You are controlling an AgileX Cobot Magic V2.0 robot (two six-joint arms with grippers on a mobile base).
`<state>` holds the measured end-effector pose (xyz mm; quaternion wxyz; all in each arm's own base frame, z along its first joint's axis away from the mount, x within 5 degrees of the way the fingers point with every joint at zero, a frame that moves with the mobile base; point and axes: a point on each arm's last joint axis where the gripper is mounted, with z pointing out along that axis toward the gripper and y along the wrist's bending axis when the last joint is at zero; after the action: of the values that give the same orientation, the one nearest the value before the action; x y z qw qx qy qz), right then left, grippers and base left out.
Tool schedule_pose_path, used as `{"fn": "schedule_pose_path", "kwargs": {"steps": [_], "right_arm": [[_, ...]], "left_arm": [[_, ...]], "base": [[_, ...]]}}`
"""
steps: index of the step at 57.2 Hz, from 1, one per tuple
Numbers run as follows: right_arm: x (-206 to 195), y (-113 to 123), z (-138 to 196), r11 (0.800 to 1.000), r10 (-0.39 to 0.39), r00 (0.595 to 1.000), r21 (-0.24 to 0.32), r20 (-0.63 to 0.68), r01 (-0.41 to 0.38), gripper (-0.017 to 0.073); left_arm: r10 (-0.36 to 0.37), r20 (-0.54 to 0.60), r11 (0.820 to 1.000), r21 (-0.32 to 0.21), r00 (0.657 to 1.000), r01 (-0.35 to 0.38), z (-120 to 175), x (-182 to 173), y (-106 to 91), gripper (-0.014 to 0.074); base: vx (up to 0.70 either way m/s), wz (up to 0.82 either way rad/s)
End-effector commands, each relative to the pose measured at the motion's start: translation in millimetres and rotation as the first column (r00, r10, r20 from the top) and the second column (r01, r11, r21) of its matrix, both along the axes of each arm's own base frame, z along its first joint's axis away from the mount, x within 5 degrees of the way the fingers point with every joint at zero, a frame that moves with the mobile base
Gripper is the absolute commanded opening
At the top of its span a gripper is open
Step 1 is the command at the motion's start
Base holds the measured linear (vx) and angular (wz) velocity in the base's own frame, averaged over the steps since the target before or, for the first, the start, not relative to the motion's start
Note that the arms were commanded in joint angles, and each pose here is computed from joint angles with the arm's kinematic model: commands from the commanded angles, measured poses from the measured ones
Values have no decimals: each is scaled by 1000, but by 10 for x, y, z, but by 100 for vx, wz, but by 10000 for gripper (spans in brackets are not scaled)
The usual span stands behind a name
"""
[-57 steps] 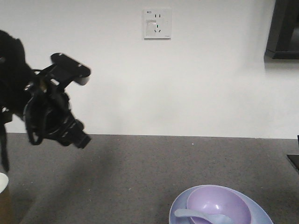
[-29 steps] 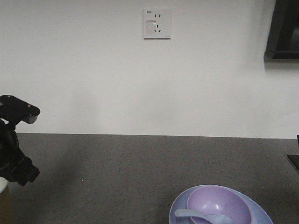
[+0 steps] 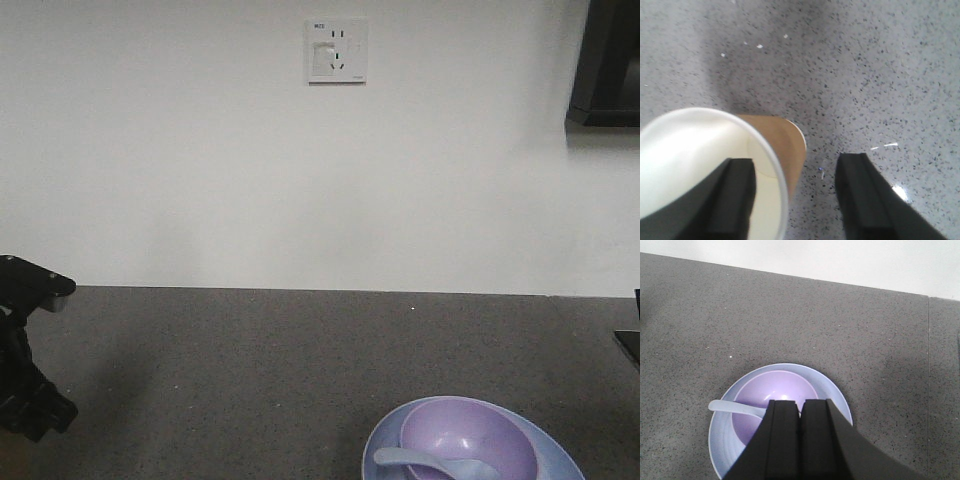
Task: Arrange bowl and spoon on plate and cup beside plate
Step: 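Grasp the brown paper cup with the left gripper, then move the cup beside the plate and set it down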
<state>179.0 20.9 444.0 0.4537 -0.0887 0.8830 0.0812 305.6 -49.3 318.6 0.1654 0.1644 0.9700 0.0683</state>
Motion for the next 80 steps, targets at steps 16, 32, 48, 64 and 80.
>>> {"fn": "schedule_pose_path", "kwargs": {"steps": [16,32,48,64,80], "right_arm": [[-26,5,180,1000,-7,993,26,120,4,-8],[-27,10,181,1000,-5,993,31,119,2,-8],[-27,10,182,999,-5,993,32,119,1,-8],[-29,15,180,999,-2,993,34,116,-2,-8],[-33,21,176,999,3,994,39,110,-7,-8]], "left_arm": [[4,115,1000,-16,993,-2,178,-8,14,-9],[-15,193,991,-125,981,40,605,-41,-85,-4],[-149,339,911,-317,929,262,1147,-124,-587,0],[-332,307,840,-335,892,428,1045,-132,-1408,0],[-448,235,795,-337,863,505,747,-94,-2077,0]], "base": [[0,0],[0,0],[0,0],[0,0],[0,0]]}}
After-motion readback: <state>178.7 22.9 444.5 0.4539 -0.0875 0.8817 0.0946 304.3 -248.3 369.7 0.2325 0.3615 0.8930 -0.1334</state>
